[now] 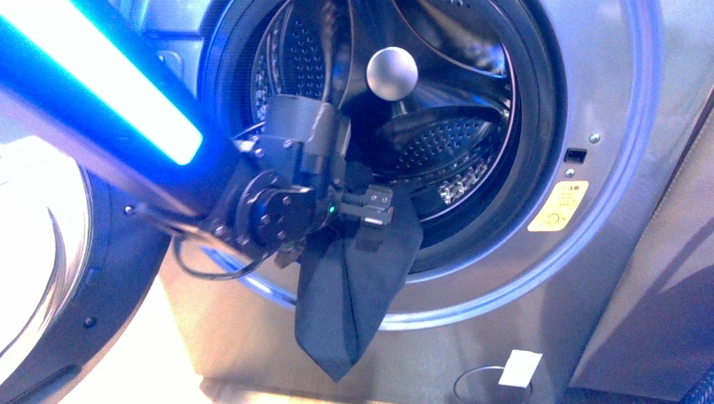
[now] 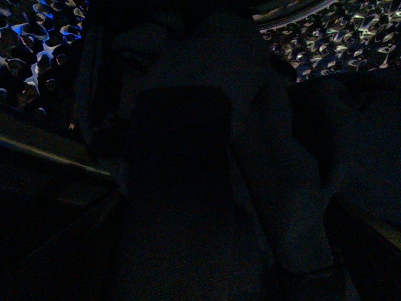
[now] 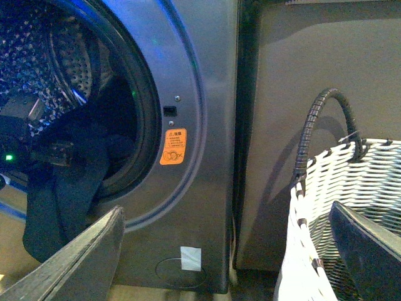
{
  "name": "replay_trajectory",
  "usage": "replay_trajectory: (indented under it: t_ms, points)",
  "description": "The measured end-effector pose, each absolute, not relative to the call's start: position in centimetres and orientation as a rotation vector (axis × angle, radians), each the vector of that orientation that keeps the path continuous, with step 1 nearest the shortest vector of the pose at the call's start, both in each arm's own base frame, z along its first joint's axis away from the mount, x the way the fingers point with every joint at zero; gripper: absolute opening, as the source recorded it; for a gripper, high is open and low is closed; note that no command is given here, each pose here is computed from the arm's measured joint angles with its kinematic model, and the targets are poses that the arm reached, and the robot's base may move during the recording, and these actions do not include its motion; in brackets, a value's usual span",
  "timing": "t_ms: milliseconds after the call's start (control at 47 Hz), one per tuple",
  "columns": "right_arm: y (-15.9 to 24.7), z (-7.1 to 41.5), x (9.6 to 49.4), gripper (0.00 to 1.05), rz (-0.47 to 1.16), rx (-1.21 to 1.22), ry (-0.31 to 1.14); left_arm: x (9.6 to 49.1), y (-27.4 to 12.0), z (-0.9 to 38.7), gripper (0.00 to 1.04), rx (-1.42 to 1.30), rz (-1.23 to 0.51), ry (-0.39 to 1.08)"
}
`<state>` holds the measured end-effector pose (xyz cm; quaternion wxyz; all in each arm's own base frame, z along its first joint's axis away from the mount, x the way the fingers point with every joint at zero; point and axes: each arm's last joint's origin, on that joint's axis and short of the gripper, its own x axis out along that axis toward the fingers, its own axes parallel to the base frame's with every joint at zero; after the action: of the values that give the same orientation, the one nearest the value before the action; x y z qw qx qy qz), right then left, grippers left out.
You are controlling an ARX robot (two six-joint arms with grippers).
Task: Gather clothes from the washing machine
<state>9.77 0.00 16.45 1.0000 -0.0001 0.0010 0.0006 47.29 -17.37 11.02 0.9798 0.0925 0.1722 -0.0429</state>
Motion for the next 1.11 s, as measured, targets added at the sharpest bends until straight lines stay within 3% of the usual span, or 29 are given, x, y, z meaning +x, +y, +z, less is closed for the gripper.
replay_trajectory:
  t_ms: [319, 703, 1107]
  points:
    - [0.0, 16.5, 9.8, 0.97, 0.001, 0.0, 0.002, 47.3, -19.0, 10.8, 0.98, 0.1, -0.162, 0.471]
    - [0.0, 16.5, 9.8, 0.97, 0.001, 0.0, 0.002, 47.7, -19.8, 9.6, 0.98, 0.193, -0.096, 0.466]
    - [0.0, 16.5, 9.8, 0.97, 0.001, 0.0, 0.002, 46.9, -18.3, 9.1, 0.19, 0.219, -0.088, 0.431]
